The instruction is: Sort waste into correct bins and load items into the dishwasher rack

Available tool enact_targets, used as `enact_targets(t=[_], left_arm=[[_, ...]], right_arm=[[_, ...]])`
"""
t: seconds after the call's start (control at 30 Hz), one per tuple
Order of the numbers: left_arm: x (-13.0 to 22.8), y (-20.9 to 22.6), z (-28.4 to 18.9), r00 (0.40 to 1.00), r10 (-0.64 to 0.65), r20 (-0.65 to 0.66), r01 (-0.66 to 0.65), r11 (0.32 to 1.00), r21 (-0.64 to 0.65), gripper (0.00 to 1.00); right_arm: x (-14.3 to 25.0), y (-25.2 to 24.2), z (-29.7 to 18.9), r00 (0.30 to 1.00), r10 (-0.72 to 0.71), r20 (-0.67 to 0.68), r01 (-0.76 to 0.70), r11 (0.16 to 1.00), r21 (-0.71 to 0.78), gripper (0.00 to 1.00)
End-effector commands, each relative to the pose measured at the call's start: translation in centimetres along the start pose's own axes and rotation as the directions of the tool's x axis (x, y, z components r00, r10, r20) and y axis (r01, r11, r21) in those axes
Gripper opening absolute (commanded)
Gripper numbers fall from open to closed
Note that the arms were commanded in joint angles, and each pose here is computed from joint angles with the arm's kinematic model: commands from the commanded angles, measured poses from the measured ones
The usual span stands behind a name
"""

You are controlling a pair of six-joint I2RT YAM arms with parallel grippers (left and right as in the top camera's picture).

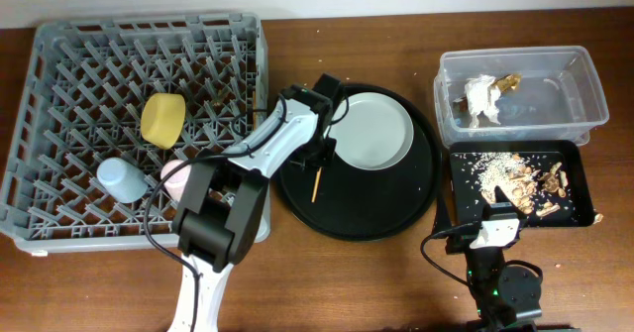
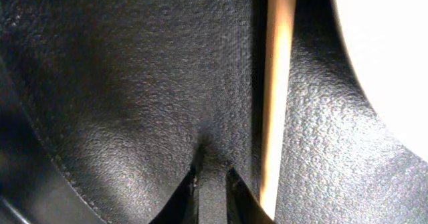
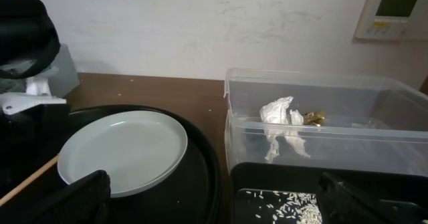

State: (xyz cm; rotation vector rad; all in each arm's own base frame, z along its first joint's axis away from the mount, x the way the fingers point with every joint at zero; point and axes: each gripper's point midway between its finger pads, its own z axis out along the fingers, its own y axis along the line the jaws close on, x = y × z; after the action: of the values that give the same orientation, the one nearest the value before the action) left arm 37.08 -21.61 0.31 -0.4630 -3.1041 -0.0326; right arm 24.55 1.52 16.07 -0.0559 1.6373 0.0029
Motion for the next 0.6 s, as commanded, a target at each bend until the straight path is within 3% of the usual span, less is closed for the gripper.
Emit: enact_targets(t=[0.0, 0.07, 0.1, 0.2, 0.33, 0.37, 0.4, 0.43, 0.5, 0.57], left_arm=[[1.3, -0.6, -1.1, 0.998, 0.02, -0.056, -0.02, 1.0, 0.009, 0.26], [0.1, -0.8, -4.1, 1.0, 0.013, 0.014, -0.013, 1.0, 0.025, 0.4], [0.1, -0.8, -4.2, 1.0, 0.009, 0.018, -0.009, 1.0, 0.028, 0.41], [0.5, -1.1, -3.5, 0.996, -0.087, 0.002, 0.086, 0.996, 0.028, 0.42], [2.2, -3.0, -0.6, 0.995, -0.095, -0.023, 0.096, 0.995, 0.043, 0.42], [2.6, -2.9, 0.0, 0.995, -0.099, -0.031, 0.1, 0.994, 0.039, 0.4], [2.9, -2.7, 0.3, 0.993, -0.108, -0.041, 0.109, 0.993, 0.034, 0.26], [2.9, -2.6, 0.1, 0.993, -0.109, -0.044, 0.111, 0.993, 0.033, 0.02], [2.5, -1.9, -1.5, 0.992, -0.122, -0.038, 0.122, 0.992, 0.021, 0.0], [0.9, 0.3, -6.1, 0.986, -0.164, 0.02, 0.164, 0.986, 0.003, 0.0]], right_arm=[[0.3, 0.0, 0.0, 1.0, 0.004, -0.005, -0.004, 1.0, -0.001, 0.98], [0.3, 0.0, 0.0, 1.0, 0.004, -0.005, -0.004, 1.0, -0.001, 0.98], [0.3, 0.0, 0.0, 1.0, 0.004, -0.005, -0.004, 1.0, -0.001, 0.98], [0.3, 0.0, 0.0, 1.0, 0.004, -0.005, -0.004, 1.0, 0.0, 0.98], [0.3, 0.0, 0.0, 1.0, 0.004, -0.005, -0.004, 1.0, -0.001, 0.98], [0.3, 0.0, 0.0, 1.0, 0.004, -0.005, -0.004, 1.0, -0.001, 0.98], [0.3, 0.0, 0.0, 1.0, 0.004, -0.005, -0.004, 1.0, -0.001, 0.98], [0.3, 0.0, 0.0, 1.0, 0.004, -0.005, -0.004, 1.0, -0.001, 0.99], [0.3, 0.0, 0.0, 1.0, 0.004, -0.005, -0.004, 1.0, -0.001, 0.98], [0.3, 0.0, 0.0, 1.0, 0.004, -0.005, -0.004, 1.0, -0.001, 0.98]])
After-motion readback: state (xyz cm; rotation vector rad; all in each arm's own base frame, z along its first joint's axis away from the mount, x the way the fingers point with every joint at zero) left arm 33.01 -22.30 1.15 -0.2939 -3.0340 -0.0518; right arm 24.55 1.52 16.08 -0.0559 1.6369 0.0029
